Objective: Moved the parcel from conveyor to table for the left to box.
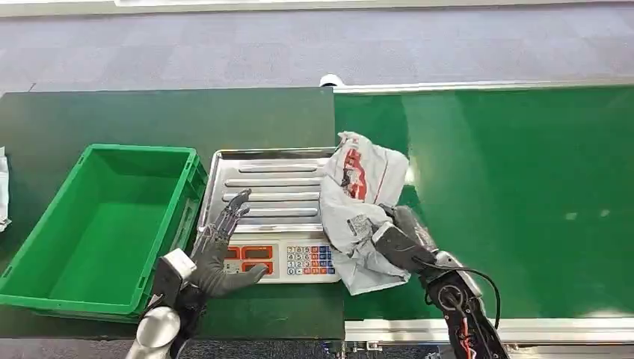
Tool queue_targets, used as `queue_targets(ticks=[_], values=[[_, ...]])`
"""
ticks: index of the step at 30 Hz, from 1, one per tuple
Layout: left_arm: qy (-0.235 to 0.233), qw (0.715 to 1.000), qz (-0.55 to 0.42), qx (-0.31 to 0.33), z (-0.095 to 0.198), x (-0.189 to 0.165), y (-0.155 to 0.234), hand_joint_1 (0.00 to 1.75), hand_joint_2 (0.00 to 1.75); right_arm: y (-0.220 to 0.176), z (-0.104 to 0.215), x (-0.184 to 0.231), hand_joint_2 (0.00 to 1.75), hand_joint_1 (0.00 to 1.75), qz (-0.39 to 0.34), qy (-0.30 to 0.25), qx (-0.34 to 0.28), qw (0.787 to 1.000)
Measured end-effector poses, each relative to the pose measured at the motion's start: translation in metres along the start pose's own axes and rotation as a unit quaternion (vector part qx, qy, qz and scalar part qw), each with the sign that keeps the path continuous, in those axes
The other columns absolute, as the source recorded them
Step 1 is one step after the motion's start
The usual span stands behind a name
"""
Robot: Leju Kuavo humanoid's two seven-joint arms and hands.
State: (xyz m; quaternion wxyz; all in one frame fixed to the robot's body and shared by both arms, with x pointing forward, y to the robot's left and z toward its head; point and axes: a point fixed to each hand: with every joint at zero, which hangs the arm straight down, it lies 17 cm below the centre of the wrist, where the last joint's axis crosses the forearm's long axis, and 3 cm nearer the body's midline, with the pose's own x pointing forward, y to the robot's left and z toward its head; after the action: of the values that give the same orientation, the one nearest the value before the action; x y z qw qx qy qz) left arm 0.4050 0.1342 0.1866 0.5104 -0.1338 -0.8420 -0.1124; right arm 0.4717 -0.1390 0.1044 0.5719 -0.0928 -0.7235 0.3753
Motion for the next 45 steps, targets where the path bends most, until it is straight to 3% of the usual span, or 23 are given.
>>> queue_targets(ticks=[5, 10, 21, 30, 35, 45], values=[[0.004, 1.000, 0.000, 0.002, 0.002, -0.003, 0.001, 0.00, 1.75, 0.014, -0.001, -0.005, 1.75, 1.75, 0.016, -0.009, 0.026, 0.999], [0.008, 1.000, 0.000, 0.005, 0.005, -0.005, 0.001, 0.00, 1.75, 0.014, 0.004, 0.024, 1.75, 1.75, 0.008, -0.088, 0.020, 0.996], [0.007, 1.000, 0.003, 0.006, 0.006, -0.005, 0.001, 0.00, 1.75, -0.021, 0.020, 0.092, 1.75, 1.75, 0.014, -0.205, -0.059, 0.977], [0.004, 1.000, 0.004, 0.001, 0.003, -0.003, 0.000, 0.00, 1.75, -0.024, 0.008, 0.070, 1.75, 1.75, 0.041, -0.150, -0.063, 0.986], [-0.005, 1.000, 0.012, -0.018, -0.006, 0.001, -0.010, 0.00, 1.75, -0.033, -0.016, 0.053, 1.75, 1.75, 0.090, -0.127, -0.053, 0.986], [-0.015, 0.998, 0.038, -0.048, -0.020, 0.001, -0.026, 0.00, 1.75, -0.048, -0.070, 0.066, 1.75, 1.75, 0.095, -0.155, 0.000, 0.983]])
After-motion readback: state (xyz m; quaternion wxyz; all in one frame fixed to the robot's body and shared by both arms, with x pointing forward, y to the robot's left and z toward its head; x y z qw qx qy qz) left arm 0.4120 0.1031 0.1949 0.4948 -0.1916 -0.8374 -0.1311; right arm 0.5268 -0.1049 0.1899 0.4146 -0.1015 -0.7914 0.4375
